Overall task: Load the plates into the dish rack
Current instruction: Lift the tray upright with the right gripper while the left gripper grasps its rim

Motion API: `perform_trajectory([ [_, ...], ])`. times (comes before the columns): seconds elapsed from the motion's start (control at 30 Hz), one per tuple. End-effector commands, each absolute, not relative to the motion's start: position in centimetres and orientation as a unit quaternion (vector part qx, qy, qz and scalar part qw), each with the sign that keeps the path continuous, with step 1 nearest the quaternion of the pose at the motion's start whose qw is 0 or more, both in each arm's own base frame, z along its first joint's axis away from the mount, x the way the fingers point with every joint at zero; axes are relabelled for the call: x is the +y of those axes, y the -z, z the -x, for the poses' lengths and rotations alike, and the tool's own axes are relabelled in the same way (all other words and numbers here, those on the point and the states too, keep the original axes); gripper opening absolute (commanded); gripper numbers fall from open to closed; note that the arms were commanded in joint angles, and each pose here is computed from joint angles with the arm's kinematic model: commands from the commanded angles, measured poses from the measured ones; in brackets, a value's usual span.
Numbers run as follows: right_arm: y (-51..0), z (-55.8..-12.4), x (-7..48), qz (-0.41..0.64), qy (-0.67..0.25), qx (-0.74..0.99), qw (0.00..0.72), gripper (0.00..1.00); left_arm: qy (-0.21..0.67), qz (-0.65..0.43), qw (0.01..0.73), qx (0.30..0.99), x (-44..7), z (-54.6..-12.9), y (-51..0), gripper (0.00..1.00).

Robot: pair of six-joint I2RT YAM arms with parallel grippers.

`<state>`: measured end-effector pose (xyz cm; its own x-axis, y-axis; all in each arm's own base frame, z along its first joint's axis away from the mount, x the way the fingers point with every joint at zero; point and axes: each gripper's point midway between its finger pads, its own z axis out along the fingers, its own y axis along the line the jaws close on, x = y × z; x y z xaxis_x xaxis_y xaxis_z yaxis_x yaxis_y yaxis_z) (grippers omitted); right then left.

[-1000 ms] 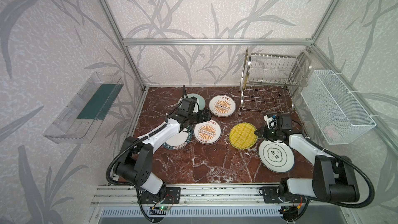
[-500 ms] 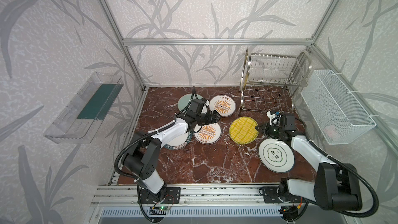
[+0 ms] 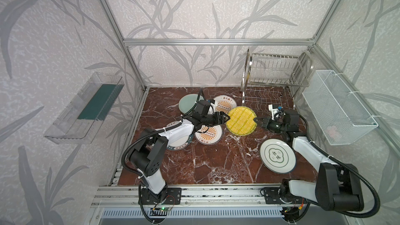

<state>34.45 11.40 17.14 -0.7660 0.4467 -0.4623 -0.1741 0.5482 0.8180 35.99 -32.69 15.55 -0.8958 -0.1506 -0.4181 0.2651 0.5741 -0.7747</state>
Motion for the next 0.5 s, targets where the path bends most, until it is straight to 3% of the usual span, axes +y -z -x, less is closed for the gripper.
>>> perform_trajectory([
  [0.0,-19.8,-34.5,12.4,-0.047,-0.516,0.779,0.352,0.0,0.5,-0.053,0.235,0.831,-34.3,-36.2,-18.0,0.76],
  [0.1,-20.2,-34.5,12.6,-0.041,-0.525,0.772,0.355,0.0,0.515,-0.058,0.237,0.822,-34.8,-36.0,-18.6,0.72],
  [0.3,-20.3,-34.6,12.6,-0.04,-0.523,0.773,0.358,0.0,0.521,-0.067,0.243,0.815,-35.1,-35.9,-19.1,0.37],
  [0.47,-20.0,-34.5,12.6,-0.043,-0.519,0.775,0.356,0.0,0.519,-0.068,0.243,0.816,-35.1,-35.9,-19.1,0.28],
])
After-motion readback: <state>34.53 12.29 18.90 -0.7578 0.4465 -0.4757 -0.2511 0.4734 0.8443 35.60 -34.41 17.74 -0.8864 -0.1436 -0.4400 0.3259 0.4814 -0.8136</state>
